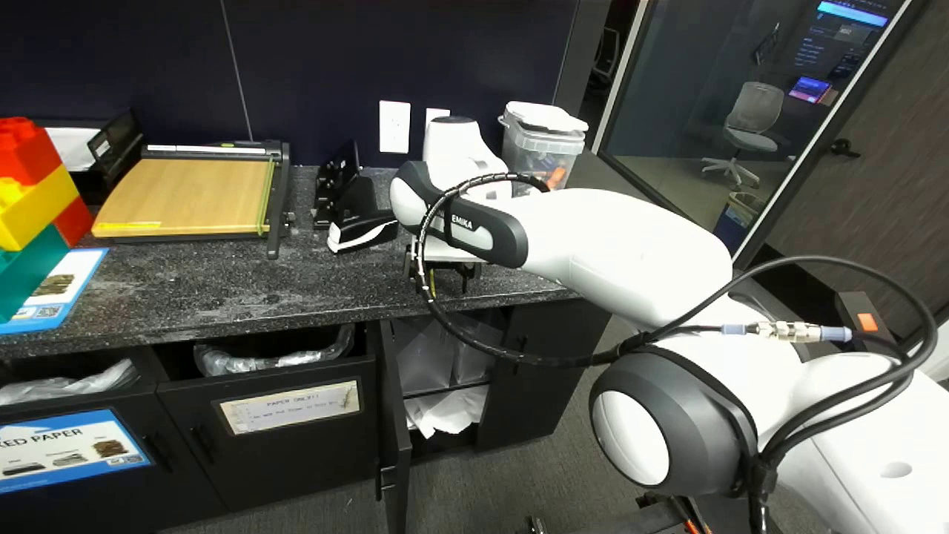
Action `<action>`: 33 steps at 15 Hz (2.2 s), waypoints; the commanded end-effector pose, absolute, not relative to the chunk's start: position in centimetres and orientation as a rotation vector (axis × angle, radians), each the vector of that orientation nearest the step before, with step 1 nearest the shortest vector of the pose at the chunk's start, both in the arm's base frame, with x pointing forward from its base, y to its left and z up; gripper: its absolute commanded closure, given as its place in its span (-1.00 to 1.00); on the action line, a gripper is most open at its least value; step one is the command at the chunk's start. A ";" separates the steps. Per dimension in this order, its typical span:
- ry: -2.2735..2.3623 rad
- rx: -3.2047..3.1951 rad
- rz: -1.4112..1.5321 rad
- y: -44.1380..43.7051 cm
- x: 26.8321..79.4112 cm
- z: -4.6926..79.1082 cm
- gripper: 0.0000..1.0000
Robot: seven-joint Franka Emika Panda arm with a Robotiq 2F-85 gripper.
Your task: Move the pencil to the right
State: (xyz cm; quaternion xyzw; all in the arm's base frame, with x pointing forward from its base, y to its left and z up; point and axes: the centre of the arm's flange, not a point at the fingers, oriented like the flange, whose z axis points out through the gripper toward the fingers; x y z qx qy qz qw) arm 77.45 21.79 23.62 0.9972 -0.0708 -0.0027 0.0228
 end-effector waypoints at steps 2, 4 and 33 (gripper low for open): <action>-0.256 3.079 -0.003 24.8 84.4 23.7 -0.72; -0.265 3.077 -0.003 24.9 84.4 23.5 -0.37; -0.342 2.924 -0.066 -1.3 86.3 31.6 0.96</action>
